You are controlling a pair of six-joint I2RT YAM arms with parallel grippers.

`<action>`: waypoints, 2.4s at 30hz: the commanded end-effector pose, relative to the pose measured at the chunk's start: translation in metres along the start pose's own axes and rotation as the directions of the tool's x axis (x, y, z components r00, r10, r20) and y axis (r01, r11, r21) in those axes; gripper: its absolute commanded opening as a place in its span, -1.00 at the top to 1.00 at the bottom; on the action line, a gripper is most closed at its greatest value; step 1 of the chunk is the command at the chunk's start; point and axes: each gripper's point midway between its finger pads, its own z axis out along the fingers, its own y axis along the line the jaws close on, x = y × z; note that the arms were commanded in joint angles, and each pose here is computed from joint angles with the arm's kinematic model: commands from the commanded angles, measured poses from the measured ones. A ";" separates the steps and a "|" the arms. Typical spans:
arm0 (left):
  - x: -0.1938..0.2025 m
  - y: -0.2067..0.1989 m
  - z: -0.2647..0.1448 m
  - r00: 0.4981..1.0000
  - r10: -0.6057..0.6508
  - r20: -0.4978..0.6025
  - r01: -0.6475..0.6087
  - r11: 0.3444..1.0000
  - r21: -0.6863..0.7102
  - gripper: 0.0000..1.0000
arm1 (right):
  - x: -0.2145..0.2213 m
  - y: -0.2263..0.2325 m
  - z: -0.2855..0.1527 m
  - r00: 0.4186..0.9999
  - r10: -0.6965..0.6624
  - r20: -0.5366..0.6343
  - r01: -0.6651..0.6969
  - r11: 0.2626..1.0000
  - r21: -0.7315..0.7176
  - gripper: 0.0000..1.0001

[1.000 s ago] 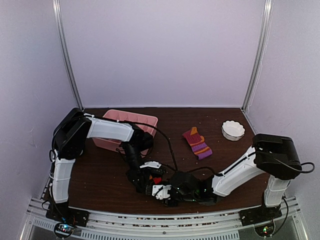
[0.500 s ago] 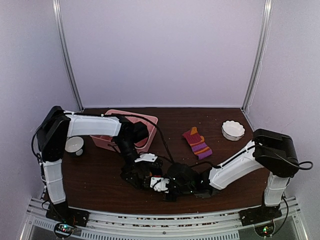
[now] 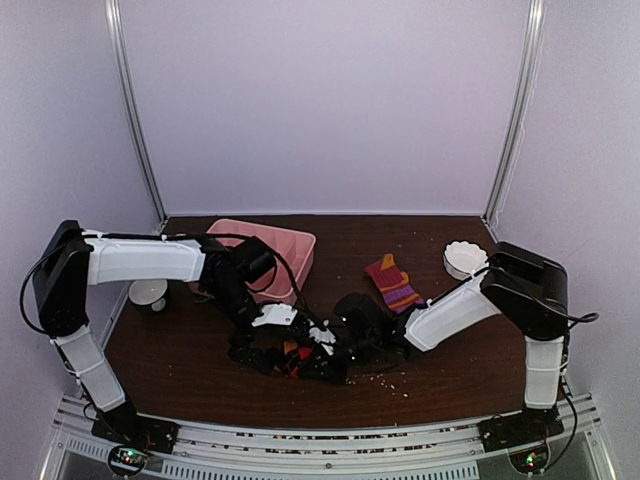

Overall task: Roll the socks
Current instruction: Roll the sock.

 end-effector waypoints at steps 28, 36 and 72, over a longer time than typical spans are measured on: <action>-0.002 0.025 0.032 0.976 0.170 -0.136 -0.190 0.971 -0.146 -0.46 | 0.113 -0.044 -0.011 0.599 0.769 -0.223 -0.737 0.638 0.222 1.00; -0.002 0.036 0.039 0.978 0.127 -0.162 -0.153 0.976 -0.154 -0.05 | 0.107 -0.045 -0.008 0.609 0.768 -0.199 -0.742 0.640 0.197 1.00; -0.016 0.001 0.094 0.990 -0.100 -0.096 0.128 0.923 0.364 0.39 | 0.089 -0.044 -0.166 0.920 0.274 0.279 -0.385 0.758 0.526 -0.99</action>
